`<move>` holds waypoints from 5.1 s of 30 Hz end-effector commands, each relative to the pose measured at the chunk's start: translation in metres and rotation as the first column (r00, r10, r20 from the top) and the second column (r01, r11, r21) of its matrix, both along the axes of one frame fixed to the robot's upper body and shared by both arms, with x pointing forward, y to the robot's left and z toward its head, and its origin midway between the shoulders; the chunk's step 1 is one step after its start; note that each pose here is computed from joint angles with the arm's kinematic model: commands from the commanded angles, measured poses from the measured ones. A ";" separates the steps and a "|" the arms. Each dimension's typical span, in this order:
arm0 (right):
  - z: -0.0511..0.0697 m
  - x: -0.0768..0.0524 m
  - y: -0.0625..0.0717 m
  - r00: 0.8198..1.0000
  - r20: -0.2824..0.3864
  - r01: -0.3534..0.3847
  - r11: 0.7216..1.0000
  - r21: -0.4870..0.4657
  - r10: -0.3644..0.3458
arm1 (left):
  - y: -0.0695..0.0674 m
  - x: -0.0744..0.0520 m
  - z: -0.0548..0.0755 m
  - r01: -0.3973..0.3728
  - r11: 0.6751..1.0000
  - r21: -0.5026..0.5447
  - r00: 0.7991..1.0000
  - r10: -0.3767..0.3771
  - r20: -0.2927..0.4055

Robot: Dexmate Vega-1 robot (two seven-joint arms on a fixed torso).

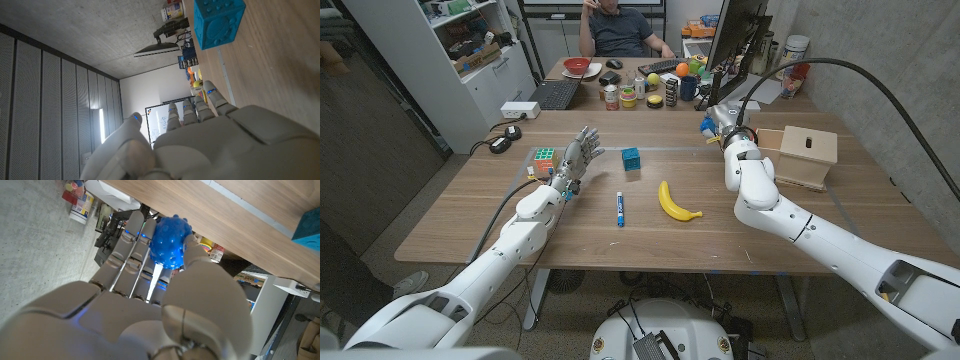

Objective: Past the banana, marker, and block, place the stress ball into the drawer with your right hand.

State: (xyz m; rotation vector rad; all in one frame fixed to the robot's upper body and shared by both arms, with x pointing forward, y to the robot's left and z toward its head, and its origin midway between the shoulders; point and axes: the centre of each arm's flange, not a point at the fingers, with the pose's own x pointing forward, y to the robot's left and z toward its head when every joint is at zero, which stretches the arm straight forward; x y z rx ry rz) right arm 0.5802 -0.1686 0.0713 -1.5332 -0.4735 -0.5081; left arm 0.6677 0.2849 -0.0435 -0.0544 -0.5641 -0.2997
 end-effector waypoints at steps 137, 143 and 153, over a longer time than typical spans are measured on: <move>0.036 0.083 -0.052 0.660 -0.469 0.635 0.769 -0.069 -0.587 | -0.019 -0.002 -0.011 0.109 0.993 0.033 0.994 -0.109 0.004; 0.036 0.080 -0.053 0.677 -0.457 0.626 0.778 -0.057 -0.577 | -0.020 -0.003 -0.010 0.112 0.993 0.035 0.994 -0.112 0.006; 0.035 0.076 -0.055 0.682 -0.461 0.618 0.785 -0.051 -0.567 | -0.023 -0.005 -0.010 0.119 0.992 0.036 0.993 -0.119 0.010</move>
